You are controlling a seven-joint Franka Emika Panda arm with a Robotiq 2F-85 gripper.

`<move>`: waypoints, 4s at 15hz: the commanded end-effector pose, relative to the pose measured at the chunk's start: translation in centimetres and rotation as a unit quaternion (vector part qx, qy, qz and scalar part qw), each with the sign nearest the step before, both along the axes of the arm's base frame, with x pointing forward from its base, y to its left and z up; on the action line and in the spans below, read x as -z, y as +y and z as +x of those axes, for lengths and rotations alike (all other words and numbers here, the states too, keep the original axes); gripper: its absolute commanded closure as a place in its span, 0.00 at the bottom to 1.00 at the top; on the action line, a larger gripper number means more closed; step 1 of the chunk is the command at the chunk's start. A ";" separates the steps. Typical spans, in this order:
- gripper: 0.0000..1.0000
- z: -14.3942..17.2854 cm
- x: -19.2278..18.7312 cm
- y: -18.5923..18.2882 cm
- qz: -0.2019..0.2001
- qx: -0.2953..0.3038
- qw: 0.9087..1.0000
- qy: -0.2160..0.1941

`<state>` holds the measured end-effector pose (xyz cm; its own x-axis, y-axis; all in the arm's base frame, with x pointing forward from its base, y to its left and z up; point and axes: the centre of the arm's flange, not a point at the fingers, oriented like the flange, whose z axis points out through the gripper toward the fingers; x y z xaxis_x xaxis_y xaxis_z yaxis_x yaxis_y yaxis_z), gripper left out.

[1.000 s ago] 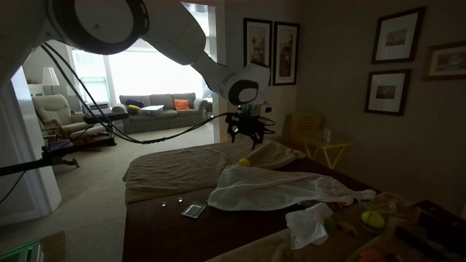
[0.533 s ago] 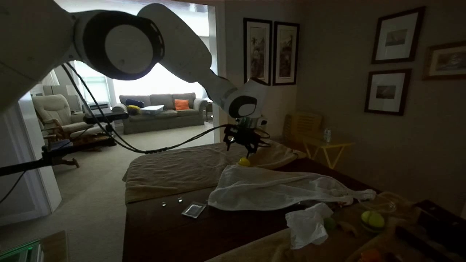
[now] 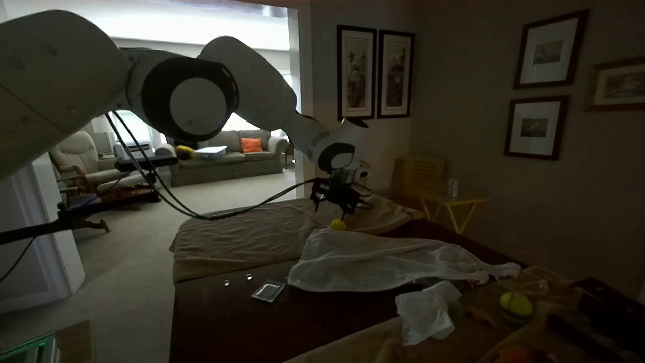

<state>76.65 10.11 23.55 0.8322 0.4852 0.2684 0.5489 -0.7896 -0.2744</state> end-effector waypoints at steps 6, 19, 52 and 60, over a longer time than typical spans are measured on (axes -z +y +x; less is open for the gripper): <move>0.00 0.4 0.2 2.8 0.013 0.076 0.996 0.038; 0.00 2.1 3.2 9.1 -0.145 0.177 0.968 0.101; 0.00 5.6 8.1 20.0 -0.329 -0.073 0.941 -0.034; 0.00 -1.9 7.6 16.0 -0.351 0.034 0.935 -0.026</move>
<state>75.95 26.87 15.79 0.7928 0.6063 -0.0625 0.5987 -0.7554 0.2665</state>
